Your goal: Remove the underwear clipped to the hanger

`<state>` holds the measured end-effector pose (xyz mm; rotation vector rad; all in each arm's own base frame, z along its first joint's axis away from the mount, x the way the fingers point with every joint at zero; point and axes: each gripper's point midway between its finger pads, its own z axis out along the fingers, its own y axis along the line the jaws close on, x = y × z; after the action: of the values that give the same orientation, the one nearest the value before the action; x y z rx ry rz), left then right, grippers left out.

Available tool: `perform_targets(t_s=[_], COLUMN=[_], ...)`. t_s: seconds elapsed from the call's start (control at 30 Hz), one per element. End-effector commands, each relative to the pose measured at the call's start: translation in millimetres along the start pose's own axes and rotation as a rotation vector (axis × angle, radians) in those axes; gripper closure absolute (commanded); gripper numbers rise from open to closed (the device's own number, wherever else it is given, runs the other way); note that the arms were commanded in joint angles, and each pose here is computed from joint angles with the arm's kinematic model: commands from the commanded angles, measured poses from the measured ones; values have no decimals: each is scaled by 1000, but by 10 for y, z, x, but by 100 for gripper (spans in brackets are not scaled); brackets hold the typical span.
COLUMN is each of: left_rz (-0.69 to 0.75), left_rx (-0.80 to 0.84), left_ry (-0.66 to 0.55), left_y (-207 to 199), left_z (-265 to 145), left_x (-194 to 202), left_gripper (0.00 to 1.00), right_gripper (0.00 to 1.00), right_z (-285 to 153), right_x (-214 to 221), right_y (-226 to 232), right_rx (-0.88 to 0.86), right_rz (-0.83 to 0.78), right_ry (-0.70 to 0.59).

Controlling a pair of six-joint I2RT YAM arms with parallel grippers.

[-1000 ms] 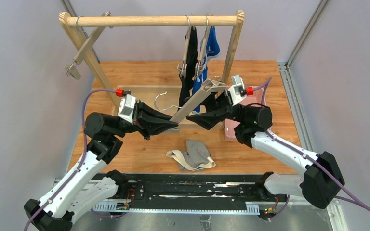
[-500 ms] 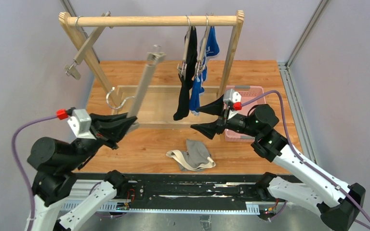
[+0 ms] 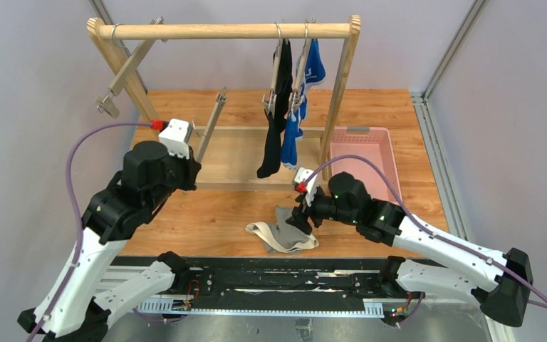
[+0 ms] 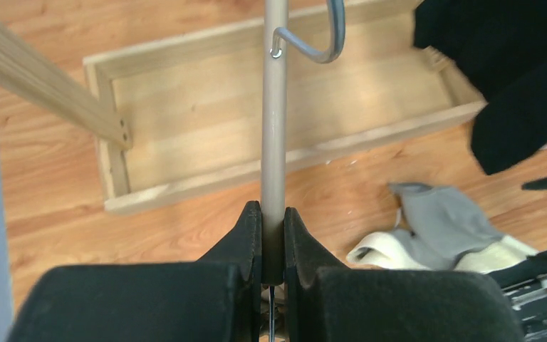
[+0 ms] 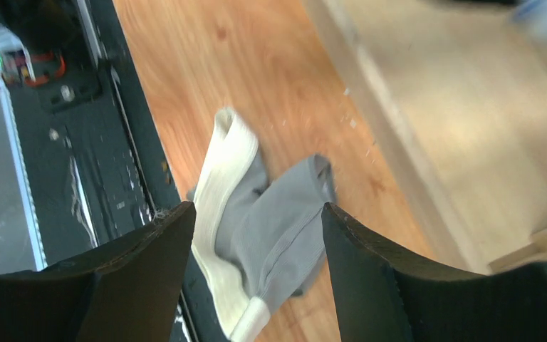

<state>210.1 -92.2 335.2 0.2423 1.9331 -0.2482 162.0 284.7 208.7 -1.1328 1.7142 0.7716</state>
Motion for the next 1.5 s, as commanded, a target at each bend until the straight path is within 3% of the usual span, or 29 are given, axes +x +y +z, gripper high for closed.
perform_targets(t_s=[0.0,0.2,0.57,0.73,0.9,0.97,1.03,1.1,1.47], left_rz=[26,101,67,86,86,87,88,87,127], left_rx=[-89,-126,-44,17,46,52,75,78,-11], left_ry=[17,69,56,3,-41,-48,-51,-61,-134], left_y=[137,152,228,125,67,56,16,13,182], left_z=[-25,147,560,567,490,444,382,309,-31], left_x=[-150,-301,-784,-1055,-1200,-1219,-1217,-1219,-1322], left_gripper=[100,100,100,100,100,100,100,100,100], right_gripper=[33,32,30,32,47,63,89,99,99], right_z=[65,252,582,732,904,954,975,950,212], right_x=[673,1170,1395,1662,1932,1977,1963,1914,1213], right_y=[1,159,230,184,135,138,141,115,-268], right_rx=[76,31,-18,2,25,26,29,47,333], right_rz=[-18,-24,-8,4,15,27,39,38,36], right_ry=[201,342,416,539,650,681,693,686,527])
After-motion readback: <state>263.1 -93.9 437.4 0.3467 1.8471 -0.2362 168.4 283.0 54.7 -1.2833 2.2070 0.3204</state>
